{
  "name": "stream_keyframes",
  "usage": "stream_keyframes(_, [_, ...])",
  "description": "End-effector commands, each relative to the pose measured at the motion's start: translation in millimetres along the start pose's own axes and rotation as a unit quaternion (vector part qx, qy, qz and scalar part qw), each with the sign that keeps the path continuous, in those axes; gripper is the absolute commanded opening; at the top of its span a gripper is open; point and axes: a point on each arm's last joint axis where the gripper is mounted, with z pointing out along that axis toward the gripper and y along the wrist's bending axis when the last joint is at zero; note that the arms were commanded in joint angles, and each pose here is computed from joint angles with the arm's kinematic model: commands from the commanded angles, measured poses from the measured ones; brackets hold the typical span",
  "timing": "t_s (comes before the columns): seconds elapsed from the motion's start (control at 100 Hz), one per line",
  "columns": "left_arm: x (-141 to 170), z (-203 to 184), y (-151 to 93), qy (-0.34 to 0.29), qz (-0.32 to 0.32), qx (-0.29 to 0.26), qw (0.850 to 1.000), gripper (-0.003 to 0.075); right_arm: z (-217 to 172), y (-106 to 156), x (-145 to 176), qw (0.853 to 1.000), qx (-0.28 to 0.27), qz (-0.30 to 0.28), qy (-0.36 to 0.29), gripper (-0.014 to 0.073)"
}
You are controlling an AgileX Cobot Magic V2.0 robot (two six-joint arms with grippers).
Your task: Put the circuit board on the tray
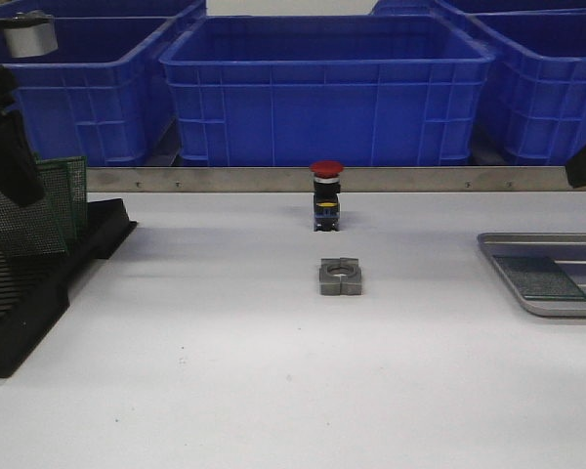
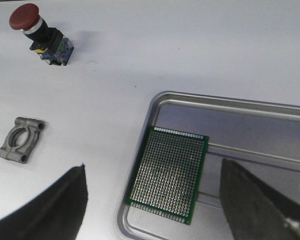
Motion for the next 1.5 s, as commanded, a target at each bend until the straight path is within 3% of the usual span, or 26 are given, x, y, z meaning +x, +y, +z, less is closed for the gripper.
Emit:
stream_keyframes(0.0, [-15.7, -29.1, -4.4, -0.029, -0.001, -0.015, 0.999, -0.002, -11.8, 6.9, -17.3, 0.999, -0.016, 0.004, -0.043, 0.0567])
stream_keyframes(0.12, [-23.2, -42.2, -4.9, -0.039, 0.007, -0.011, 0.999, -0.002, -12.0, 11.4, -17.3, 0.998, -0.04, -0.011, -0.043, 0.0567])
stream_keyframes(0.37, [-53.4, -53.2, -15.3, -0.079, 0.033, -0.019, 0.996, -0.002, -15.3, 37.9, -21.2, 0.982, -0.133, -0.123, -0.061, 0.0567])
stream_keyframes(0.5, [-81.2, -49.6, -29.8, -0.099, 0.064, -0.006, 0.993, -0.002, -15.4, 62.4, -26.8, 0.958, -0.175, -0.213, -0.079, 0.0567])
stream_keyframes(0.67, [-123.1, -35.7, -57.2, -0.124, 0.112, 0.029, 0.986, -0.002, -8.4, 101.6, -28.1, 0.912, -0.225, -0.328, -0.094, 0.0567])
stream_keyframes(0.85, [-159.9, -24.3, -87.6, -0.155, 0.152, 0.067, 0.974, -0.002, -0.6, 139.2, -25.0, 0.889, -0.252, -0.37, -0.097, 0.0567])
stream_keyframes(1.08, [-190.3, -16.6, -118.4, -0.187, 0.181, 0.105, 0.96, -0.002, 3.1, 172.6, -18.6, 0.881, -0.275, -0.372, -0.1, 0.0567])
stream_keyframes(1.28, [-203.7, -17.1, -130.3, -0.229, 0.174, 0.131, 0.949, -0.002, 6.9, 182.2, -16.8, 0.886, -0.286, -0.35, -0.104, 0.0541])
stream_keyframes(1.37, [-204.4, -17.6, -130.6, -0.233, 0.172, 0.132, 0.948, -0.002, 13.6, 179.1, -14.6, 0.891, -0.275, -0.348, -0.093, 0.0482])
stream_keyframes(1.49, [-205.2, -18.1, -131.0, -0.239, 0.17, 0.134, 0.947, -0.002, 22.9, 176.7, -9.8, 0.896, -0.276, -0.34, -0.077, 0.034])
